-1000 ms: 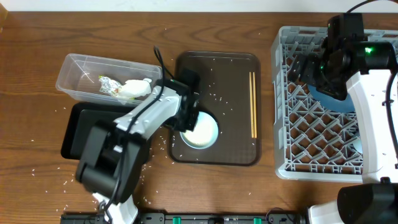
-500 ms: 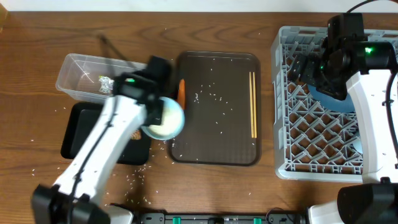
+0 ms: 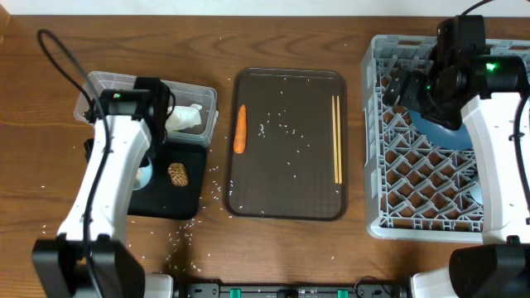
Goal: Sort waste into correct bins and load items into the dishwasher rack
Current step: 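Tilt the light blue bowl with the left gripper, pouring rice onto the black tray, then raise the emptied bowl upward with the left gripper and hold it, then grasp a wooden chopstick with the right gripper and drop it into the rack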
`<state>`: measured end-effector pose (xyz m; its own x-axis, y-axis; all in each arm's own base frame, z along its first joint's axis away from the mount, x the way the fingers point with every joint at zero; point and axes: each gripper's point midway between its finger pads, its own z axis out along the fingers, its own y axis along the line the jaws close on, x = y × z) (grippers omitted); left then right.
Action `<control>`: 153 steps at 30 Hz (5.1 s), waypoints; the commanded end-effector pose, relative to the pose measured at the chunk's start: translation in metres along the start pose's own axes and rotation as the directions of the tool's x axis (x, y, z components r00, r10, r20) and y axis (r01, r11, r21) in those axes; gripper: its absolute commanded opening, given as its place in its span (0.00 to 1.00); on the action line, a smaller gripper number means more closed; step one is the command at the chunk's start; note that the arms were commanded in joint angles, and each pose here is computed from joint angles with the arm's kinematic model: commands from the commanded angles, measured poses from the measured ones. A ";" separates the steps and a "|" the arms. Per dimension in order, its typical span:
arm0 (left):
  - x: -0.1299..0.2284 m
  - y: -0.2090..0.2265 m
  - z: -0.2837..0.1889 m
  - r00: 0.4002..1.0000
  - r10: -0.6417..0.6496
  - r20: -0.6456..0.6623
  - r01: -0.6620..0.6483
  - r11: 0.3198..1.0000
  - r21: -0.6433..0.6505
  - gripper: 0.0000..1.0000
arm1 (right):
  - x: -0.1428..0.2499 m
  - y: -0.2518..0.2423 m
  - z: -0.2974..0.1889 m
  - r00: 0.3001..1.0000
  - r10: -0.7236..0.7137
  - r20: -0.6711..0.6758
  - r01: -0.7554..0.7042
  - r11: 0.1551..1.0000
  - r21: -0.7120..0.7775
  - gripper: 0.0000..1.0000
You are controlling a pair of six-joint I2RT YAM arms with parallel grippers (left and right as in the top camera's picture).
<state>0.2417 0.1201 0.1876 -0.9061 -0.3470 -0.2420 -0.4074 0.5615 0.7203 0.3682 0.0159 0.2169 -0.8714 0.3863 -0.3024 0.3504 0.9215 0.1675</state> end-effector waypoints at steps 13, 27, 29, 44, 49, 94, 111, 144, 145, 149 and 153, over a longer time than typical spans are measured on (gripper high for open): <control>-0.023 -0.019 0.033 0.975 0.219 0.042 -0.188 0.905 -0.381 0.06 | -0.006 0.002 0.000 1.000 -0.012 0.023 0.013 1.000 -0.014 0.99; -0.047 -0.020 0.018 0.915 0.392 0.092 -0.309 0.829 -0.466 0.06 | -0.007 0.003 0.000 0.999 -0.020 0.025 0.020 1.000 -0.014 0.99; -0.044 -0.024 0.022 0.923 0.377 0.081 -0.306 0.845 -0.439 0.06 | -0.006 0.002 0.000 0.999 -0.025 0.021 0.026 1.000 -0.013 0.99; -0.038 -0.028 0.017 0.950 0.288 0.120 -0.219 0.888 -0.404 0.06 | -0.006 0.002 0.000 0.999 -0.034 0.021 0.034 0.999 -0.012 0.99; -0.041 -0.023 0.006 0.946 0.279 0.167 -0.184 0.882 -0.435 0.06 | -0.006 0.002 0.000 0.999 -0.034 0.019 0.035 0.999 -0.012 0.99; 0.000 -0.023 -0.037 0.991 -0.084 0.102 0.078 0.995 0.068 0.06 | -0.006 0.026 -0.002 0.992 -0.128 0.025 0.130 0.982 -0.139 0.99; -0.018 -0.050 -0.214 0.923 -0.292 0.251 -0.134 0.367 0.921 0.06 | 0.032 0.086 0.060 0.952 -0.300 -0.060 0.300 0.954 -0.007 0.86; -0.004 -0.062 -0.238 0.928 -0.211 0.307 -0.258 0.233 0.938 0.06 | 0.101 0.094 0.218 0.850 -0.342 -0.400 0.369 0.929 -0.010 0.35; -0.004 -0.062 -0.238 0.928 -0.211 0.307 -0.258 0.233 0.938 0.06 | 0.102 0.096 0.218 0.850 -0.345 -0.399 0.372 0.928 -0.012 0.29; -0.004 -0.062 -0.238 0.928 -0.211 0.307 -0.258 0.233 0.938 0.06 | 0.105 0.105 0.217 0.847 -0.362 -0.390 0.380 0.925 -0.033 0.01; -0.004 -0.062 -0.238 0.926 -0.210 0.313 -0.263 0.234 0.936 0.06 | 0.101 0.123 0.200 0.862 -0.370 -0.345 0.361 0.928 -0.093 0.01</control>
<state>0.2966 -0.0898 0.2923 -0.7957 -0.2191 -0.5647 0.0102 0.9273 -0.3742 0.3928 0.1628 0.0092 -0.9996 -0.0191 0.0195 -0.0172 0.9954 0.0939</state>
